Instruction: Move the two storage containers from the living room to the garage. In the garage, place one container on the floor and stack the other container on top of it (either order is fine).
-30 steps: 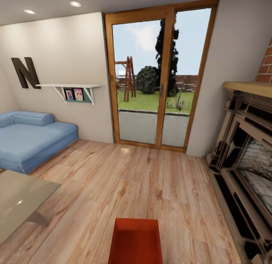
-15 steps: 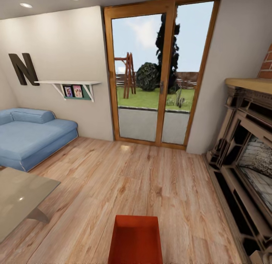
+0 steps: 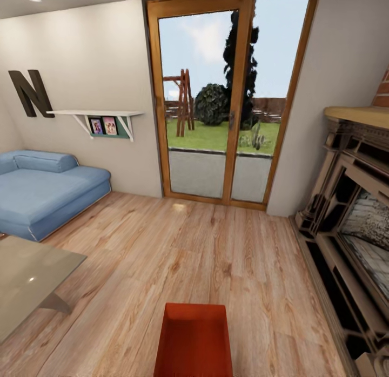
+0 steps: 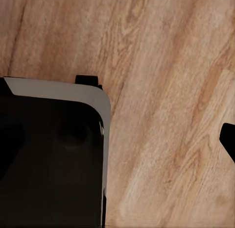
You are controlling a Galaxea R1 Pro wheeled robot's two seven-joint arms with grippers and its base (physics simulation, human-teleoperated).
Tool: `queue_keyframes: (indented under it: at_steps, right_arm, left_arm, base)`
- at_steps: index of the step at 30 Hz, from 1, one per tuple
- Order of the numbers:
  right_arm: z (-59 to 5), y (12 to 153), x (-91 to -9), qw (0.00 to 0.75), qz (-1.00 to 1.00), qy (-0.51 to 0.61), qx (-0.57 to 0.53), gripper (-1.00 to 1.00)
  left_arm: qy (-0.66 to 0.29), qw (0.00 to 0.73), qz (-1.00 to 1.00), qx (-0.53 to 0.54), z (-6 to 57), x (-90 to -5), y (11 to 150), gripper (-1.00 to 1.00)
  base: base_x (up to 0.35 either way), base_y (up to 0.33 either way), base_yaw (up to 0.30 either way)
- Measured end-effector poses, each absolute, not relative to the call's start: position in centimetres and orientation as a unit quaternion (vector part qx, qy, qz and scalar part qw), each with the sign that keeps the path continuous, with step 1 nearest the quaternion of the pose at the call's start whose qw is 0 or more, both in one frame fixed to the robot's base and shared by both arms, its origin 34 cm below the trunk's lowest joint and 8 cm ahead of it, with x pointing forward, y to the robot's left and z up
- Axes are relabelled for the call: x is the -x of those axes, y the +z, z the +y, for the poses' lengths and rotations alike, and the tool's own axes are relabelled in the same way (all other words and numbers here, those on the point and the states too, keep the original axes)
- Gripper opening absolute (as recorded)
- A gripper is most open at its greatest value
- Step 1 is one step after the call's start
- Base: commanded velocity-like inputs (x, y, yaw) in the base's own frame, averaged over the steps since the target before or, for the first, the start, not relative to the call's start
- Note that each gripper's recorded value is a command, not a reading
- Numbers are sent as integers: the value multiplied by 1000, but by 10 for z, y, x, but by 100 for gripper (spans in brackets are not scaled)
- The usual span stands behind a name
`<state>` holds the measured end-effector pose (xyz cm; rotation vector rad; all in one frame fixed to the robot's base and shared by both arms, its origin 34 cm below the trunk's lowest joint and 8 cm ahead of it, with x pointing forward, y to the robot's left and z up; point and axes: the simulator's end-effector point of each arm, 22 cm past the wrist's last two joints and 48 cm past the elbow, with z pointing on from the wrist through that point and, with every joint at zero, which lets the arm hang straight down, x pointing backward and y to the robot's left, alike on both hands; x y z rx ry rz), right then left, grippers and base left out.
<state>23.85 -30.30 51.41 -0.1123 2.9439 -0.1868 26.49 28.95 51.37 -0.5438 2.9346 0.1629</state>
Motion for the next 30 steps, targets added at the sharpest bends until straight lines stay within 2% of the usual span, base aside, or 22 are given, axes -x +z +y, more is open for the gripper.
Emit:
queue_keyframes:
  at_steps: [30]
  right_arm:
    - [-298, 509, -217, 64, 995, -58, 41, 100]
  left_arm:
    - [58, 53, 980, 180, 289, -247, 508, 100]
  base:
    - [0, 0, 0]
